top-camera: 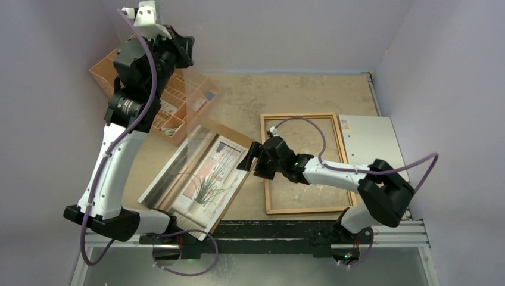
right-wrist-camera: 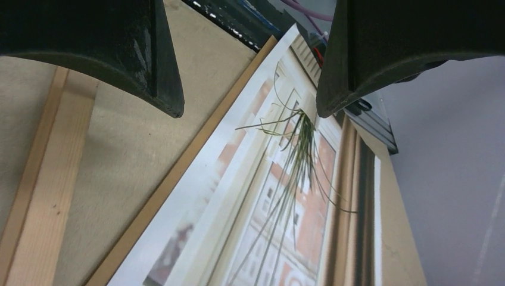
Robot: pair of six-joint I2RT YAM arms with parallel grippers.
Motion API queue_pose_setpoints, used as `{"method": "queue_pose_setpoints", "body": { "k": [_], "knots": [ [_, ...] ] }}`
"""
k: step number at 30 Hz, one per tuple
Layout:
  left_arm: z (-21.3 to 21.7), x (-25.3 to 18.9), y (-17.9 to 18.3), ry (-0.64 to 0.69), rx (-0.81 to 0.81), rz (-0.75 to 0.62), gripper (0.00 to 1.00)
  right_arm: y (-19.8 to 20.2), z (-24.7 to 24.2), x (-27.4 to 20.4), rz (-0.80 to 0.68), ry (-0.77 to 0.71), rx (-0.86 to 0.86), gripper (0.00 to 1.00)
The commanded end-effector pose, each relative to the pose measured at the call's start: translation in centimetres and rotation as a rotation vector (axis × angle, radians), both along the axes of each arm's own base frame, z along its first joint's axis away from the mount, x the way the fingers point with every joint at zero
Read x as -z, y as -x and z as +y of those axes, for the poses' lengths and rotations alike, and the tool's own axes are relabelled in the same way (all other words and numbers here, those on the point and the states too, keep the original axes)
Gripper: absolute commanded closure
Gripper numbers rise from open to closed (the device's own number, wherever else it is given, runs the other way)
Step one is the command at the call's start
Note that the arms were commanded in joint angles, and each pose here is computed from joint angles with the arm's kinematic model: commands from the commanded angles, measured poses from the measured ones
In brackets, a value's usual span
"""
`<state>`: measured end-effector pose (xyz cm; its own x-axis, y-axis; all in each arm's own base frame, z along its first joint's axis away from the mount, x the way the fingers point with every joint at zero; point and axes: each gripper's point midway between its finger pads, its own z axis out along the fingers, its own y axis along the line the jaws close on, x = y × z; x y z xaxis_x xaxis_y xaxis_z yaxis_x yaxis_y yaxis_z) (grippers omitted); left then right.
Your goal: Put the photo into the frame
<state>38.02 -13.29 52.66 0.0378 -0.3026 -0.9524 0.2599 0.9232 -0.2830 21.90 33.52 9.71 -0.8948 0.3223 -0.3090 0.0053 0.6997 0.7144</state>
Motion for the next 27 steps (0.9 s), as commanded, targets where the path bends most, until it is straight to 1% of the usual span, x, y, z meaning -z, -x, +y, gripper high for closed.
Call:
{"method": "queue_pose_setpoints", "body": {
  "k": [1, 4, 7, 14, 17, 23, 27],
  "knots": [
    [1.8, -1.2, 2.4, 0.03, -0.047, -0.019, 1.0, 0.3, 2.0, 0.6, 0.065, -0.001, 0.046, 0.16],
    [2.2, -1.0, 3.2, 0.03, -0.051, -0.007, 1.0, 1.0, 2.6, 1.9, 0.119, 0.028, 0.051, 0.16],
    [2.3, -0.7, 3.6, 0.029, -0.047, -0.002, 1.0, 0.7, 2.4, 3.0, 0.139, 0.075, 0.088, 0.16],
    [2.5, -0.9, 3.5, 0.003, -0.056, -0.014, 1.0, -0.6, 3.0, 4.1, 0.152, 0.12, 0.132, 0.16],
    [2.1, -1.5, 3.6, 0.005, -0.036, -0.028, 1.0, -0.4, 3.3, 5.3, 0.199, 0.166, 0.118, 0.16],
    [1.6, -3.4, 4.1, 0.017, 0.005, -0.069, 1.0, -3.4, 4.5, 5.0, 0.142, 0.195, 0.133, 0.17],
    [1.2, -4.0, 4.3, 0.022, 0.027, -0.084, 1.0, -6.1, 4.3, 3.7, 0.084, 0.185, 0.163, 0.17]
  ]
}}
